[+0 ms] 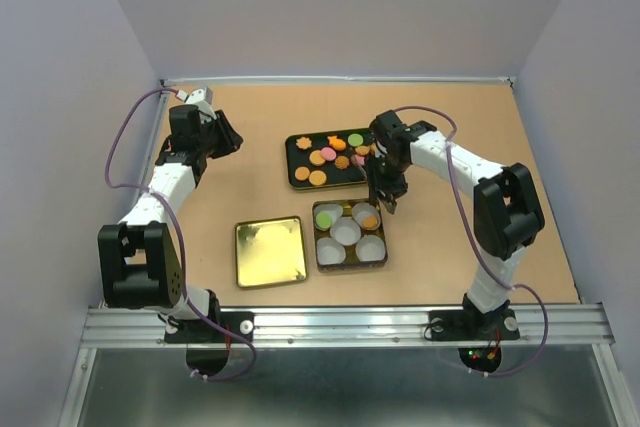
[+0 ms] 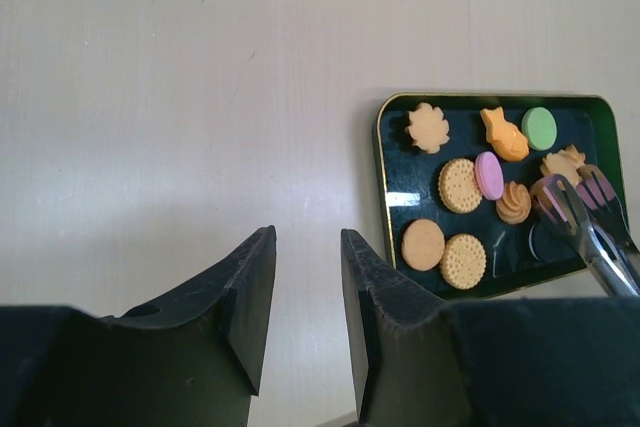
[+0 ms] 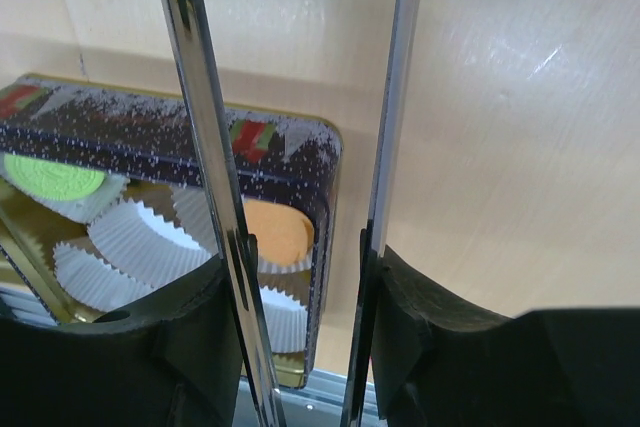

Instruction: Pack the cookies

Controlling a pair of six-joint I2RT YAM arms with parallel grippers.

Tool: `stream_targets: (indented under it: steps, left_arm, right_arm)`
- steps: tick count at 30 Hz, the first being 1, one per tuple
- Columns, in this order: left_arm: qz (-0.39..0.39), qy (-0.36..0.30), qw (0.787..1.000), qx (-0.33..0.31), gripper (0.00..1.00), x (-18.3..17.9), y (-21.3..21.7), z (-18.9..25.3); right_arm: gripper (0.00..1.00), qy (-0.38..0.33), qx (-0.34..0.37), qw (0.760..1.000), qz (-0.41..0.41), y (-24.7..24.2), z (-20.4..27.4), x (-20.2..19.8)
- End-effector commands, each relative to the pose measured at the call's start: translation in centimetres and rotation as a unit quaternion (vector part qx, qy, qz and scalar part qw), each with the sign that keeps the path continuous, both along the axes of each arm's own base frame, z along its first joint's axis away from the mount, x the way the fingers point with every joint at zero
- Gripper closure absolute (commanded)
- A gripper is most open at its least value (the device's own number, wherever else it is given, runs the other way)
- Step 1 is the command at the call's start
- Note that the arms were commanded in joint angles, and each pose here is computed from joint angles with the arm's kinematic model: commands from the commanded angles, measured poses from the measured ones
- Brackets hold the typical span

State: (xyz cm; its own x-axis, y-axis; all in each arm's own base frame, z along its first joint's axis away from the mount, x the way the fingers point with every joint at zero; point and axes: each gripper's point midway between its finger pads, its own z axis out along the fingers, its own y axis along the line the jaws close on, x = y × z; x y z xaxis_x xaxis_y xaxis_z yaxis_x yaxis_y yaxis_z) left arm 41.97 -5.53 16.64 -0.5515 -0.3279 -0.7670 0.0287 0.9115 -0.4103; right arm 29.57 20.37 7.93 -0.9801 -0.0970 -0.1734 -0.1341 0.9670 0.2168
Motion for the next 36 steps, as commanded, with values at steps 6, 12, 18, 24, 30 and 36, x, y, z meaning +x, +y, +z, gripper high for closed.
stream_targets:
  steps: [6, 12, 18, 24, 30, 36]
  left_arm:
    - [-0.015, -0.035, 0.999, -0.005, 0.57, 0.3, -0.6, 2.5]
    - [-0.015, -0.038, 0.999, -0.004, 0.57, 0.3, -0.6, 2.7]
    - [-0.013, -0.039, 0.999, -0.002, 0.57, 0.2, -0.5, 2.8]
    - [-0.012, -0.039, 0.999, -0.003, 0.57, 0.2, -0.5, 2.8]
    - [-0.010, -0.039, 0.999, 0.000, 0.57, 0.2, -0.4, 2.7]
    - [-0.007, -0.037, 0.999, 0.003, 0.57, 0.1, -0.2, 2.5]
  right_arm:
    - [0.51, -0.051, 0.022, 0.998, -0.009, 1.8, 1.7, 4.1]
    - [0.60, -0.042, 0.033, 0.999, -0.007, 2.3, 1.6, 3.9]
    - [0.71, -0.041, 0.039, 0.998, -0.006, 2.2, 1.9, 3.4]
    - [0.73, -0.054, 0.045, 0.997, -0.007, 2.1, 3.2, 3.3]
    - [0.73, -0.085, 0.058, 0.995, -0.012, 1.9, 6.2, 3.0]
    - [0.73, -0.104, 0.062, 0.993, -0.012, 1.3, 8.6, 2.4]
